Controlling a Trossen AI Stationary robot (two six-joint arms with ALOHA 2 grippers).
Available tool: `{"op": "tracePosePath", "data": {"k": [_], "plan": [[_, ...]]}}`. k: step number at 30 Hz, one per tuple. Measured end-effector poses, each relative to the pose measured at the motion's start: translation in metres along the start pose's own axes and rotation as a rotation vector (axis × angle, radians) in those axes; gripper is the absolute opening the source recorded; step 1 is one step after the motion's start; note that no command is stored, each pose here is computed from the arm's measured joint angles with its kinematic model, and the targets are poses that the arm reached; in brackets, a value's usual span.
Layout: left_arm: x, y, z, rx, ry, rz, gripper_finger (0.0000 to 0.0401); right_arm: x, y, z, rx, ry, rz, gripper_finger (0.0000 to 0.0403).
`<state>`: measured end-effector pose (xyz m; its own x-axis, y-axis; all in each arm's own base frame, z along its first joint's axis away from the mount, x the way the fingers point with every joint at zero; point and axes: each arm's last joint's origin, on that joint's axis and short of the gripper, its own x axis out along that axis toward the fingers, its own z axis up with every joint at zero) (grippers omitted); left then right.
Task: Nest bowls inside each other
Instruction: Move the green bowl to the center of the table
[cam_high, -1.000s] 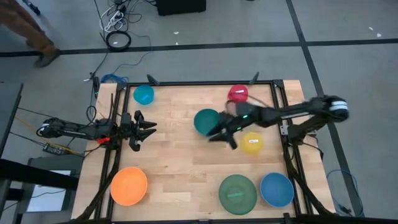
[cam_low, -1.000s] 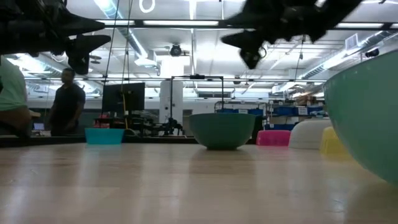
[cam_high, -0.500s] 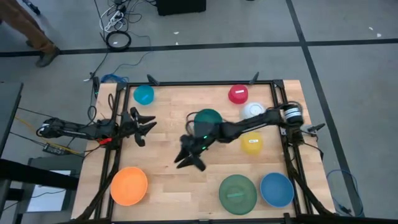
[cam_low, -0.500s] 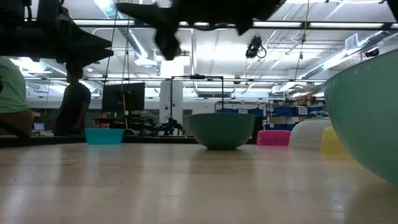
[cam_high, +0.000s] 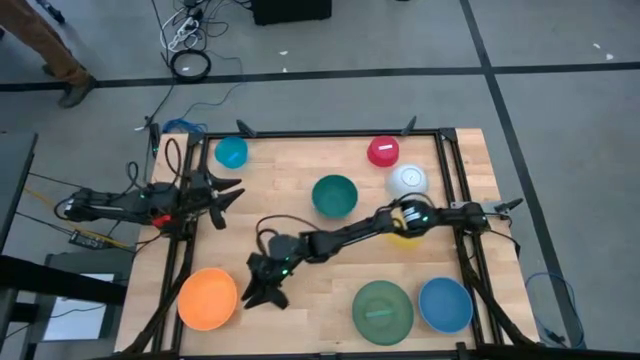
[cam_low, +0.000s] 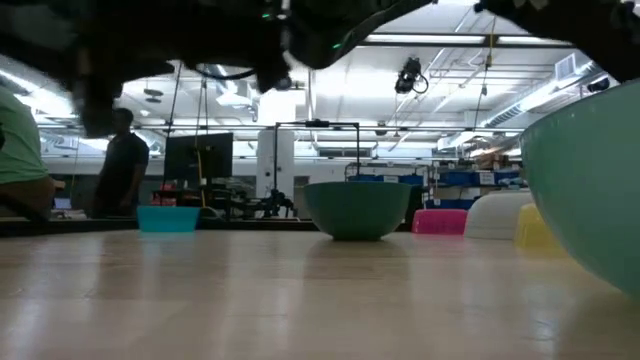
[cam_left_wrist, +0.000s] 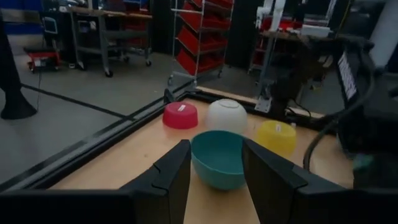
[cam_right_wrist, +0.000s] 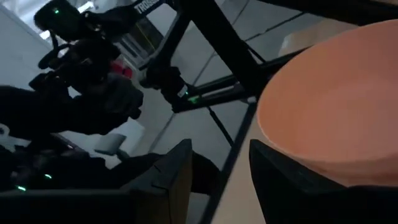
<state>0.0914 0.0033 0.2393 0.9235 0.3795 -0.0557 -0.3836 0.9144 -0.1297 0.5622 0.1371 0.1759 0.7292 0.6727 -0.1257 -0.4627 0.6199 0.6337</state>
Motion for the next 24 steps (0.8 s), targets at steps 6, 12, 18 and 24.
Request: {"op": "tracePosePath", "data": {"k": [6,12,18,24], "plan": [[-0.012,0.002,0.024,0.008,0.031,-0.034,0.0153,0.025,-0.02,-0.009,0.098,-0.054,-0.025,0.015],[-0.018,0.002,0.034,0.007,0.041,-0.077,0.0153,0.027,-0.027,-0.013,0.172,-0.065,-0.095,0.015],[-0.018,0.001,0.033,0.007,0.057,-0.105,0.0153,0.027,-0.029,-0.016,0.215,-0.039,-0.117,0.015],[-0.018,0.001,0.033,0.007,0.058,-0.108,0.0153,0.026,-0.034,-0.023,0.279,0.011,-0.176,0.015]]}}
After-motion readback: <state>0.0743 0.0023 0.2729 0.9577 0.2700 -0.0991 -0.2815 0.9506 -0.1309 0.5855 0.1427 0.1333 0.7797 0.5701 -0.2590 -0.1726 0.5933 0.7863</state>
